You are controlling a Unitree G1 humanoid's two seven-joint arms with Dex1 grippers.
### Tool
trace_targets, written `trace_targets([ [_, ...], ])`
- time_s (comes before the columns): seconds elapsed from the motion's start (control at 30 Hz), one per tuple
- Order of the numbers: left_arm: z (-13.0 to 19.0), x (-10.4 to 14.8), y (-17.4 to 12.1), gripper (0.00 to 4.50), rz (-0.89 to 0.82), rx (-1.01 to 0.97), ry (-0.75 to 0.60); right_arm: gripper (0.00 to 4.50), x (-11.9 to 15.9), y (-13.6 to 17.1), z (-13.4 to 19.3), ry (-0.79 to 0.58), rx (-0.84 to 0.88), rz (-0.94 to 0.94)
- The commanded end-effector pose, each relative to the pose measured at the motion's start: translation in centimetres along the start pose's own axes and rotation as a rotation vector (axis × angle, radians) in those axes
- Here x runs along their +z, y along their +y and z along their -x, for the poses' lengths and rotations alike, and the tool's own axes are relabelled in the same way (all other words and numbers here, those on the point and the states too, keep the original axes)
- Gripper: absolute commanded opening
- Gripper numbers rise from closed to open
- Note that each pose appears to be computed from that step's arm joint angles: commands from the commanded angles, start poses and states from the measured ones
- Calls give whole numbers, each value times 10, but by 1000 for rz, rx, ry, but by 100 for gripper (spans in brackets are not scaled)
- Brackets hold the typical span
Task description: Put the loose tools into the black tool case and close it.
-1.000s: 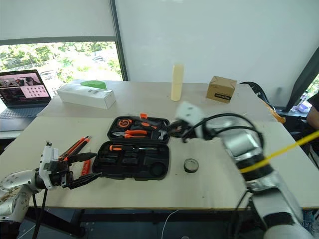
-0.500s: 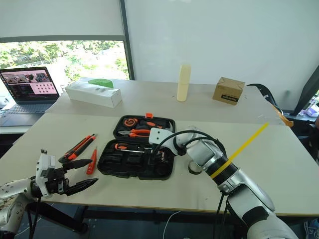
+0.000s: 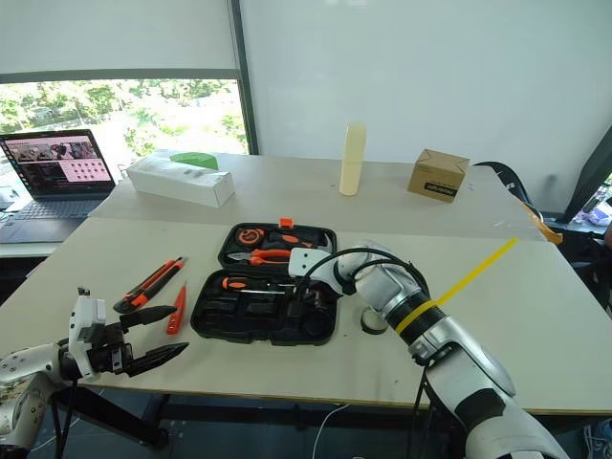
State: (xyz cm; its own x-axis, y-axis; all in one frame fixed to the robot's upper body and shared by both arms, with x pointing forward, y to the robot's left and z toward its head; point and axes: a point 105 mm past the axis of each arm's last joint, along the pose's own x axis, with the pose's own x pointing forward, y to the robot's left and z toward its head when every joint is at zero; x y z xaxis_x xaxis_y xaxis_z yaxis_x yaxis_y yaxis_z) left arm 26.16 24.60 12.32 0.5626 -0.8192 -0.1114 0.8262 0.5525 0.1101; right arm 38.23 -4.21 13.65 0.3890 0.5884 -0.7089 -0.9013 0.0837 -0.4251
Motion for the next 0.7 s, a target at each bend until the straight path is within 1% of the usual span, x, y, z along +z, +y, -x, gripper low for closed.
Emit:
trace_targets([
  [0.03, 4, 10, 0, 450, -45, 7, -8, 269, 21, 0, 27, -127, 65, 22],
  [0.07, 5, 9, 0, 450, -43, 9, -5, 269, 21, 3, 36, -130, 93, 41],
  [0.13, 7, 8, 0, 450, -41, 12, 0, 269, 22, -1, 46, -128, 93, 53],
  [0.23, 7, 9, 1, 450, -43, 18, 1, 269, 26, -4, 42, -152, 77, 39],
  [0.27, 7, 9, 2, 450, -44, 20, -1, 218, 26, -4, 37, -155, 71, 38],
  [0.3, 6, 10, 2, 450, -44, 21, -3, 197, 26, -4, 32, -158, 65, 39],
  [0.37, 5, 10, 2, 450, -44, 20, -4, 137, 26, -5, 21, -170, 43, 13],
  [0.47, 6, 9, 0, 450, -41, 20, 1, 28, 23, -3, 9, -168, 31, 8],
  [0.5, 6, 9, 0, 450, -40, 20, 2, 8, 24, -3, 7, -172, 27, 6],
  [0.7, 8, 8, 1, 450, -40, 25, 15, 8, 26, 0, -7, -163, 33, -6],
])
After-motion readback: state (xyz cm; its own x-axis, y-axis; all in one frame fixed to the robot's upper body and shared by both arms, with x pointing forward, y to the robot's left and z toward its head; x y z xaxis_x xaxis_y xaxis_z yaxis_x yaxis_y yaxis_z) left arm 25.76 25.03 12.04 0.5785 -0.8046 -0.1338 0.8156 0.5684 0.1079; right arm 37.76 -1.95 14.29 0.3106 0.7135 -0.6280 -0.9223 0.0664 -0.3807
